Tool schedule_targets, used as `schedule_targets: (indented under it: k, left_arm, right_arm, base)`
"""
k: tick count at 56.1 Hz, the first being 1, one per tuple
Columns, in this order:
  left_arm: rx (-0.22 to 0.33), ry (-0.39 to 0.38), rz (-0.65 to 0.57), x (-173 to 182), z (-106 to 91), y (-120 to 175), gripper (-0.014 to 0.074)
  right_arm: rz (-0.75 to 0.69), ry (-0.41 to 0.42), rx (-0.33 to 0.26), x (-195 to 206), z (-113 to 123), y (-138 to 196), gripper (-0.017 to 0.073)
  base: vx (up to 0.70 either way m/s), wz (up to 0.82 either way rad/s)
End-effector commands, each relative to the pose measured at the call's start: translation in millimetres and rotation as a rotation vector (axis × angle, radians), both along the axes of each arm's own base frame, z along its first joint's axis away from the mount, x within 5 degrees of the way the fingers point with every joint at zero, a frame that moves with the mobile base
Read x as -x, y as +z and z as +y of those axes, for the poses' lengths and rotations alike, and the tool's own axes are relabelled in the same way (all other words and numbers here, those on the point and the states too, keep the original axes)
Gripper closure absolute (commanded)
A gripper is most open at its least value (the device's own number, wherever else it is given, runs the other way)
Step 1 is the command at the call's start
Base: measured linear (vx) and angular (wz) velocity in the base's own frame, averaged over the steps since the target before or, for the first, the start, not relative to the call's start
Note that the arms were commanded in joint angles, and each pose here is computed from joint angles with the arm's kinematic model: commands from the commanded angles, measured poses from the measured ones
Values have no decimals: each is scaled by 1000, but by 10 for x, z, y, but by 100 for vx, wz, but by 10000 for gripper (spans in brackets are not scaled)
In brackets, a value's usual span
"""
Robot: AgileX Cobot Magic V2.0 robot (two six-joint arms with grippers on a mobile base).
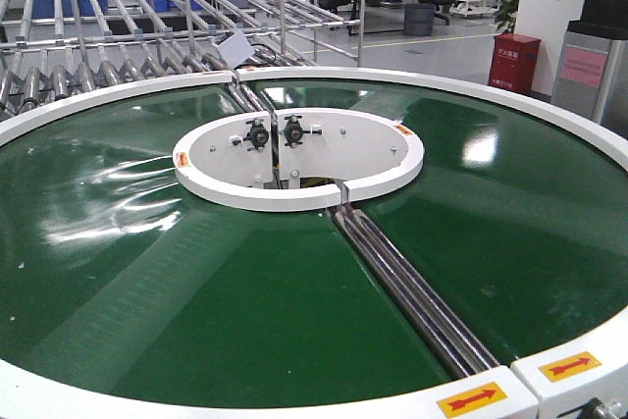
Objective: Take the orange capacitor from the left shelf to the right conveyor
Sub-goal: 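Turn the base to face the conveyor belt center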
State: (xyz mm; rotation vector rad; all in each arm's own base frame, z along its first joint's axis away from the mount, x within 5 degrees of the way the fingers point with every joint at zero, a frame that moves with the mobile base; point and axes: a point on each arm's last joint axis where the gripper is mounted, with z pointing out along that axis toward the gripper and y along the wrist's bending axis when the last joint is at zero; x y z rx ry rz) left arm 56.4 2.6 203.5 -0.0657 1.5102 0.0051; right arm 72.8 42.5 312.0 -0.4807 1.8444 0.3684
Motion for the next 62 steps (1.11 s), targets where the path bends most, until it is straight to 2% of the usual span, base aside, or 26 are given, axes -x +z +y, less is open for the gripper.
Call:
schedule_targets:
  k: [1,62]
  left_arm:
    - [4,0,-61,1,2,-30,600]
    - [4,0,-61,1,2,-30,600]
  right_arm:
    - [-99,-19,-42,-22,-8,164,191]
    - [-99,-19,-42,-22,-8,164,191]
  base:
    - [11,5]
    - [11,1]
